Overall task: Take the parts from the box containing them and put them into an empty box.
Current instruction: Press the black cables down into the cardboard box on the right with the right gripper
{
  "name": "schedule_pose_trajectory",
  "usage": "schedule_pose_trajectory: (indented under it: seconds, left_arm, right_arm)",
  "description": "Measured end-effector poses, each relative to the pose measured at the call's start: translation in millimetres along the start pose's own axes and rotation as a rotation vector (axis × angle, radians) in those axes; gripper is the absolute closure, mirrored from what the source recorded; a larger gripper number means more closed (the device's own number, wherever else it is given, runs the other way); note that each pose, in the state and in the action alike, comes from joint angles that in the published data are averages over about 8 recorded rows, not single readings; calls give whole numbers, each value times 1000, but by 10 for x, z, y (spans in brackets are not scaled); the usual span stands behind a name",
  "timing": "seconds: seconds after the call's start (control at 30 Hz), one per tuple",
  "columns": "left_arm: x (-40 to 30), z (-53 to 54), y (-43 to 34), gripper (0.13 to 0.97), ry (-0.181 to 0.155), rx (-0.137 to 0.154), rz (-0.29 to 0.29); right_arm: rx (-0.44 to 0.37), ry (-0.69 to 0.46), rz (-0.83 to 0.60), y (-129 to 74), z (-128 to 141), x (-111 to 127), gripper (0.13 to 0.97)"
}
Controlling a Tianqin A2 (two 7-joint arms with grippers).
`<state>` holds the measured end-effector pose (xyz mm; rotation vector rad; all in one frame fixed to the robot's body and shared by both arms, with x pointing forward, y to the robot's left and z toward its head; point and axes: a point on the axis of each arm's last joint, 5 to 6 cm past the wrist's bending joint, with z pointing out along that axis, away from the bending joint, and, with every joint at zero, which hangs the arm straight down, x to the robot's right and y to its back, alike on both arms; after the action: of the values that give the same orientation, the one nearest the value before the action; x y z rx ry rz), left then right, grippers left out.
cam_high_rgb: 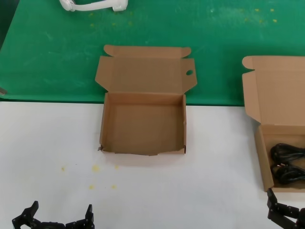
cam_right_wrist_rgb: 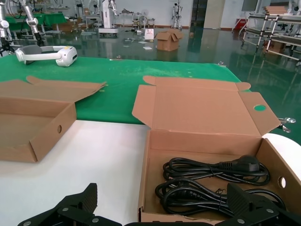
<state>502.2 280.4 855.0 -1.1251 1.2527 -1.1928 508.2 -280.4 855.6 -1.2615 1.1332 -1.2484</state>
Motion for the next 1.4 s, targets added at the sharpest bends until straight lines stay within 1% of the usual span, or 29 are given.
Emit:
schedule_pose_trajectory:
  seconds: [0.47,0.6,0.83,1.0,1.2,1.4]
  left_arm:
    - [0,0,0,132,0,0,0]
    - [0,0,0,132,0,0,0]
    - [0,0,0,132,0,0,0]
    - [0,0,0,132,0,0,0]
    - [0,0,0,132,0,0,0]
    - [0,0,0,132,0,0,0]
  right_arm:
    - [3,-5,-8,-26,13,-7,130]
    - [9,-18,-33,-95,32,-21,130]
    - [9,-19,-124,-290,-3,-31,130]
    - [-32,35,-199,-393,-73,35,130]
    - [-94,137,-275,-446,-162,207,130]
    - [-107,191,-365,-543,-205,294,130]
